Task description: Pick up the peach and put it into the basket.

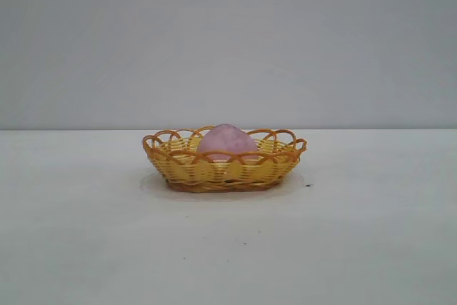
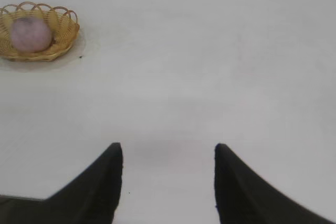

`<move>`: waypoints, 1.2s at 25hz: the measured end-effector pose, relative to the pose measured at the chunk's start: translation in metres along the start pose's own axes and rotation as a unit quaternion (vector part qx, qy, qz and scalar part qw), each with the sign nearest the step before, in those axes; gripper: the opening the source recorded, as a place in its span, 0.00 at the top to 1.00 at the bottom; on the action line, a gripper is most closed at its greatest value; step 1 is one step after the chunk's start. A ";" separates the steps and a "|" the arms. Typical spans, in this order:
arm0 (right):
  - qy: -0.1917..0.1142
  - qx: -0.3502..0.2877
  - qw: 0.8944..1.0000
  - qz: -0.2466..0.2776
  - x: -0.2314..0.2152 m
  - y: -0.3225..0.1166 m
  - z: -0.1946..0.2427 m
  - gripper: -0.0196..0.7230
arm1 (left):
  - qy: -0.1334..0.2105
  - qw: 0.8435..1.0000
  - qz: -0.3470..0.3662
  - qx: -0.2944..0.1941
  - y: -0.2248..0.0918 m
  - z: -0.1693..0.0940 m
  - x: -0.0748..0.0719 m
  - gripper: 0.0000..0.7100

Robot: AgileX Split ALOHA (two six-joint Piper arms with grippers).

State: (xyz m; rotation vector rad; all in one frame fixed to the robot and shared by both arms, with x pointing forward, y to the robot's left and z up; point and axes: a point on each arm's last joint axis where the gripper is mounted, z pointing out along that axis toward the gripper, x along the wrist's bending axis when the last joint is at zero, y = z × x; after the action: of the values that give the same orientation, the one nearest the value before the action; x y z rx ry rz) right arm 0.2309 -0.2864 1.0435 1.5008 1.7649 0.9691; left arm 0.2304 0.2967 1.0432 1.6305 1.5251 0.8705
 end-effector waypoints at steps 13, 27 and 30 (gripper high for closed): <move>-0.001 -0.012 1.000 -0.001 0.000 -0.002 -0.002 0.54 | 0.000 1.000 0.000 -0.001 0.000 0.000 0.000 0.23; -0.001 -0.012 1.000 -0.001 0.000 -0.002 -0.002 0.54 | 0.037 0.999 -0.021 -0.001 0.000 0.000 -0.001 0.23; 0.000 -0.012 1.000 -0.001 0.000 -0.002 -0.002 0.54 | 0.029 0.999 -0.017 -0.001 0.000 0.000 -0.001 0.23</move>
State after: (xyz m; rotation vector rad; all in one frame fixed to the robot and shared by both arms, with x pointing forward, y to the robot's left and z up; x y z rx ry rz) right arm 0.2282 -0.2864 1.0432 1.4843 1.7487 0.9848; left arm 0.2304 0.2961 1.0432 1.5860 1.5867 0.9078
